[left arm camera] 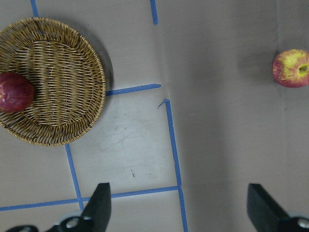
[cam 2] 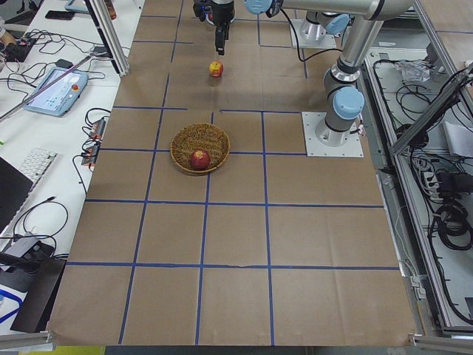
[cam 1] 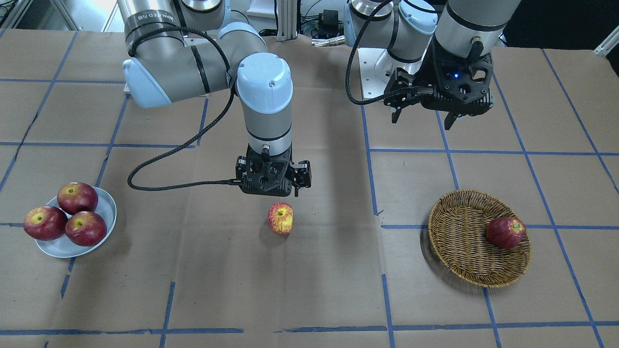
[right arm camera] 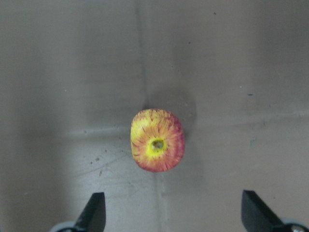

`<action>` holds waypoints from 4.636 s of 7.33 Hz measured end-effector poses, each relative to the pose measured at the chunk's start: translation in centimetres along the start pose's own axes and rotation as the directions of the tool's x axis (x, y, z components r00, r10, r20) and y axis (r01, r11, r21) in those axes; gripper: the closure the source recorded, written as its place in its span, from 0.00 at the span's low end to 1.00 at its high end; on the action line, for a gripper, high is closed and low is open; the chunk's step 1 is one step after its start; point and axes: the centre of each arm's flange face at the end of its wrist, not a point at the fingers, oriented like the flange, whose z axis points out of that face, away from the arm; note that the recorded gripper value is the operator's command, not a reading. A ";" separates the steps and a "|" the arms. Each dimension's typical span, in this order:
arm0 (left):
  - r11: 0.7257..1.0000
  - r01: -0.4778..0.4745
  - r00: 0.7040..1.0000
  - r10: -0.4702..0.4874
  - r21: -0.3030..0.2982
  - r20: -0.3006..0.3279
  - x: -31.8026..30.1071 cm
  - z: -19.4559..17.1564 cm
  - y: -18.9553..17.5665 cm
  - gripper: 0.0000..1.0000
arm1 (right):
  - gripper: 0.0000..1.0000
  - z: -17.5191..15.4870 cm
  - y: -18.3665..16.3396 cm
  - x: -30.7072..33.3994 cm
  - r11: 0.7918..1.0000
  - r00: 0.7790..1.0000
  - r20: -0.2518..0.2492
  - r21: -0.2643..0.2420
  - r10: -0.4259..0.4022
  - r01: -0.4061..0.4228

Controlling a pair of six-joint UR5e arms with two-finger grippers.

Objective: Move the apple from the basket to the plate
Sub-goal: 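Move the right gripper down onto the apple while the left gripper lowers toward the basket, then close the right gripper on the yellow-red apple and lift it, then carry the apple with the right gripper over the white plate, then lower the apple onto the other apples and open the right gripper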

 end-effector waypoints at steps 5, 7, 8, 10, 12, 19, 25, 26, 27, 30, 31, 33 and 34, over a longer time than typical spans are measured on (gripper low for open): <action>1.000 -0.003 1.000 0.003 -0.021 -0.004 0.2 1.5 1.5 0.01 | 0.00 8.1 -1.6 -0.9 1.000 1.000 -0.014 0.007 -0.012 0.012; 1.000 0.010 1.000 -0.010 -0.021 -0.004 -0.4 1.7 1.8 0.01 | 0.11 9.8 -1.5 -1.2 1.000 1.000 -0.013 -0.011 -0.015 0.015; 0.999 0.029 1.000 -0.029 -0.019 -0.004 -1.2 1.6 1.7 0.01 | 0.22 10.3 -1.4 -1.2 1.000 1.000 -0.013 -0.018 -0.016 0.016; 0.999 0.045 0.999 -0.045 -0.012 -0.002 -2.0 1.3 1.8 0.01 | 0.43 11.1 -1.0 -1.0 0.999 1.000 -0.020 -0.034 -0.016 0.016; 0.999 0.045 0.999 -0.045 -0.007 -0.002 -2.0 1.0 1.8 0.01 | 0.44 11.0 -1.1 -0.8 0.999 1.000 -0.021 -0.032 -0.014 0.013; 0.999 0.044 0.999 -0.044 -0.009 -0.003 -1.9 1.1 1.8 0.01 | 0.43 -5.2 -5.2 18.6 0.995 0.994 -0.042 -0.030 -0.100 0.099; 0.999 0.044 0.999 -0.044 -0.009 -0.004 -1.9 1.1 1.8 0.01 | 0.43 -3.8 -5.2 45.4 0.960 0.961 -0.039 -0.075 -0.274 0.270; 0.999 0.045 0.999 -0.045 -0.009 -0.004 -1.9 1.1 1.8 0.01 | 0.43 -2.1 -6.0 46.4 0.958 0.959 -0.040 -0.075 -0.281 0.277; 0.999 0.045 0.999 -0.045 -0.009 -0.004 -1.9 1.1 1.8 0.01 | 0.43 -0.4 -6.7 47.0 0.957 0.958 -0.040 -0.075 -0.284 0.281; 0.999 0.045 0.999 -0.045 -0.010 -0.004 -1.9 1.2 1.8 0.01 | 0.43 1.8 -7.2 47.4 0.956 0.958 -0.035 -0.085 -0.285 0.281; 0.999 0.045 0.999 -0.045 -0.010 -0.004 -1.9 1.2 1.8 0.01 | 0.43 2.0 -7.2 47.4 0.957 0.959 -0.034 -0.086 -0.282 0.278; 0.999 0.044 0.999 -0.044 -0.011 -0.004 -1.9 1.2 1.8 0.01 | 0.43 2.6 -7.2 47.4 0.957 0.960 -0.028 -0.095 -0.278 0.274; 0.999 0.044 0.999 -0.044 -0.012 -0.004 -1.9 1.2 1.8 0.01 | 0.13 3.3 -7.3 47.5 0.957 0.961 -0.020 -0.104 -0.275 0.272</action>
